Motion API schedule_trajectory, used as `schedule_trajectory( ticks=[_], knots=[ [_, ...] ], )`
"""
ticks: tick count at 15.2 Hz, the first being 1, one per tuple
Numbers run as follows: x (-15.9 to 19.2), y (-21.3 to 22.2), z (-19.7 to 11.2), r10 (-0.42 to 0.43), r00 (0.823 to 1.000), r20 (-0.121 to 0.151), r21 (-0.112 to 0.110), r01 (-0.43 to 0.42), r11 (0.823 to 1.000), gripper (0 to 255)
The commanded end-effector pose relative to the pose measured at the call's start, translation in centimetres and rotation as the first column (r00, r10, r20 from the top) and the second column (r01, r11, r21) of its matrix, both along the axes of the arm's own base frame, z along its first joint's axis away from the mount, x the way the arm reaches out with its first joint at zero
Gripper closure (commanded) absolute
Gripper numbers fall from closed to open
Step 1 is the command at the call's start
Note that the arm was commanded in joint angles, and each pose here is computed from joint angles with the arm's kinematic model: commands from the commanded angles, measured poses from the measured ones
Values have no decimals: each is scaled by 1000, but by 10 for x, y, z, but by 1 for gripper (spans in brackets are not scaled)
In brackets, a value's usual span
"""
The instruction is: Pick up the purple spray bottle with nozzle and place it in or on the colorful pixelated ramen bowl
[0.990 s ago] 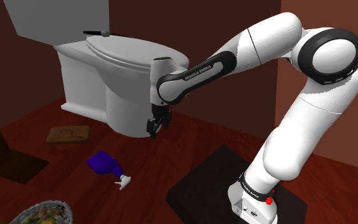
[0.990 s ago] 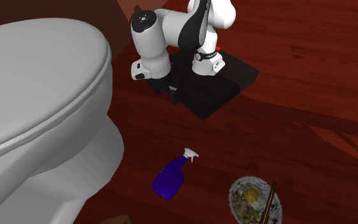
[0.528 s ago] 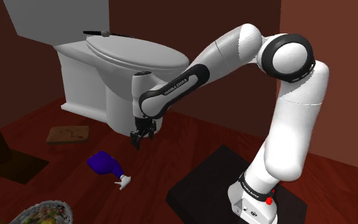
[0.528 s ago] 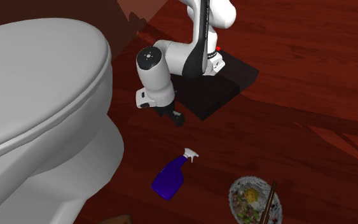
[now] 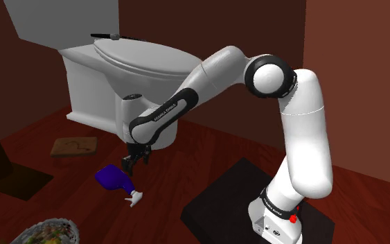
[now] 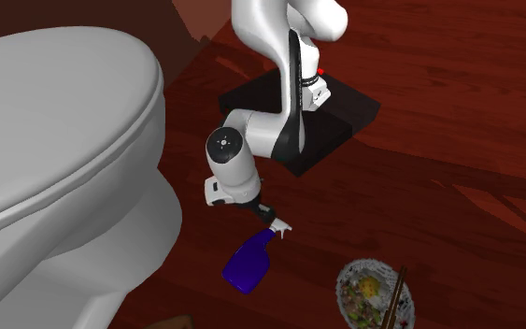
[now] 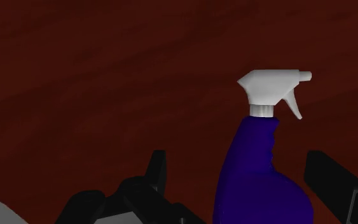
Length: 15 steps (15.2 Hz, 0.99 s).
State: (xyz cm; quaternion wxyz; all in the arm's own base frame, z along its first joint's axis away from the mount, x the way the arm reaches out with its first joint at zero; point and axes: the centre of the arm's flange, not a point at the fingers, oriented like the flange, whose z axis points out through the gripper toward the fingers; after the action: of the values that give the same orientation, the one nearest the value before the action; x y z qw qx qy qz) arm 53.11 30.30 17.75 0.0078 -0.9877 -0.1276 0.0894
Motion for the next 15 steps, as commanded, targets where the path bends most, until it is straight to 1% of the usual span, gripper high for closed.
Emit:
schedule_trajectory(
  ticks=[1, 4, 5, 12, 15],
  knots=[
    [9, 16, -18, 9, 1000, -1, 3, -9, 1000, 0],
    [22, 40, -46, 21, 1000, -4, 8, -21, 1000, 0],
    [24, 43, -49, 23, 1000, -4, 8, -23, 1000, 0],
    [16, 43, -88, 23, 1000, -4, 8, -23, 1000, 0],
    [16, 43, -88, 23, 1000, -4, 8, -23, 1000, 0]
  ],
)
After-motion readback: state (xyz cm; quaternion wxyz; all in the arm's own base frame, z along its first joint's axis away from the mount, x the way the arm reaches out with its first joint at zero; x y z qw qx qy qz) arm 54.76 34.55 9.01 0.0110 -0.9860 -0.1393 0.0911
